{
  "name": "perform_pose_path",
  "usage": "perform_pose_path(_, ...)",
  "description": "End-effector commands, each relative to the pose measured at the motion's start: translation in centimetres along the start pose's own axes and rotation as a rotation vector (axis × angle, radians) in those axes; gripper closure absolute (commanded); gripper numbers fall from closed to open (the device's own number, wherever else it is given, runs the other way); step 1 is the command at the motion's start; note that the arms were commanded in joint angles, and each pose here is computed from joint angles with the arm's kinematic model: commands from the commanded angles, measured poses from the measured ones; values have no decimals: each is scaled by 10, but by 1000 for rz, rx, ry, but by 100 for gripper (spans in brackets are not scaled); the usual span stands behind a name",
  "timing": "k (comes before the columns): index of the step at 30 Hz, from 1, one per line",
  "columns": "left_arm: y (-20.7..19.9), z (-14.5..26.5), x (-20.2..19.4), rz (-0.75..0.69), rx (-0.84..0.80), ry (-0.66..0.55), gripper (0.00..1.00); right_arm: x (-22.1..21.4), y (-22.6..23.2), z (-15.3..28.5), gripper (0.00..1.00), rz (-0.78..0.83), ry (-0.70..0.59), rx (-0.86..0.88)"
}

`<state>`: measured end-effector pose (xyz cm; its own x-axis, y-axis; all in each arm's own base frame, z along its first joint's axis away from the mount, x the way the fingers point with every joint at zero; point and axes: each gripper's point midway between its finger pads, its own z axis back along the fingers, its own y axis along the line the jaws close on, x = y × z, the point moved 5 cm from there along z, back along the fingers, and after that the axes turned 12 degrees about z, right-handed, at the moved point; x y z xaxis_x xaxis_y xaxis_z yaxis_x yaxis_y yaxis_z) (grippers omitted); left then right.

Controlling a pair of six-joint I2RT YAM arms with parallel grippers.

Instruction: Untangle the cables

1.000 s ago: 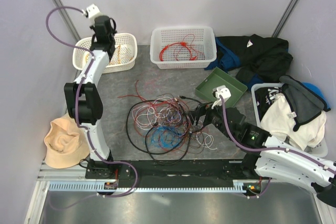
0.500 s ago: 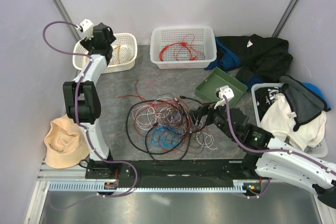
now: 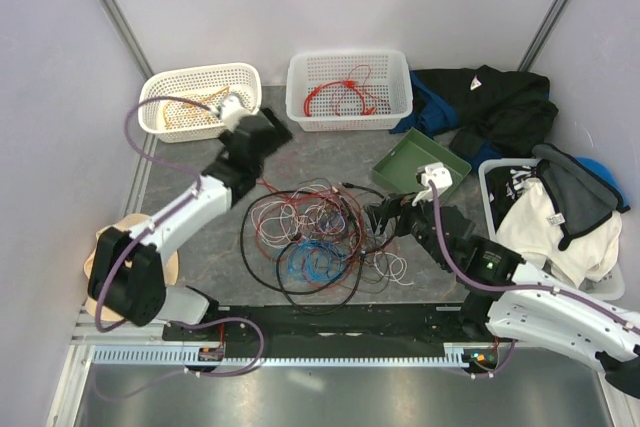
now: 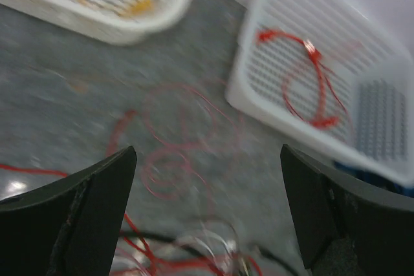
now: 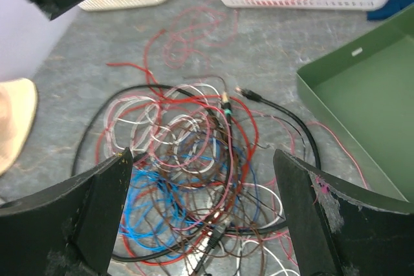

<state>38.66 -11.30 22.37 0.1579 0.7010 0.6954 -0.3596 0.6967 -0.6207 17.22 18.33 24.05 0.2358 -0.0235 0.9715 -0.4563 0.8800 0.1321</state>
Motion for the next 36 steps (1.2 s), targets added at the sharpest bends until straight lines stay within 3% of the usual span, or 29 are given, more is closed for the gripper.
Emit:
perform_pose_path(1,-30,59,-54,74,-122,105,0,-11,2,-15,4,33,64,-44)
perform_pose_path(6,3,114,-98,-36,-149,255,0,-58,24,-35,9,73,250,71)
perform_pose_path(15,86,180,-100,8,-159,375,0,-67,43,-73,19,103,266,96)
perform_pose_path(25,130,186,-90,153,31,310,0,-38,101,-159,32,155,270,178)
perform_pose_path(29,142,187,-87,194,82,284,0,-56,128,-200,34,184,325,245)
perform_pose_path(36,134,195,-64,233,45,235,0,-56,152,-269,34,206,301,261)
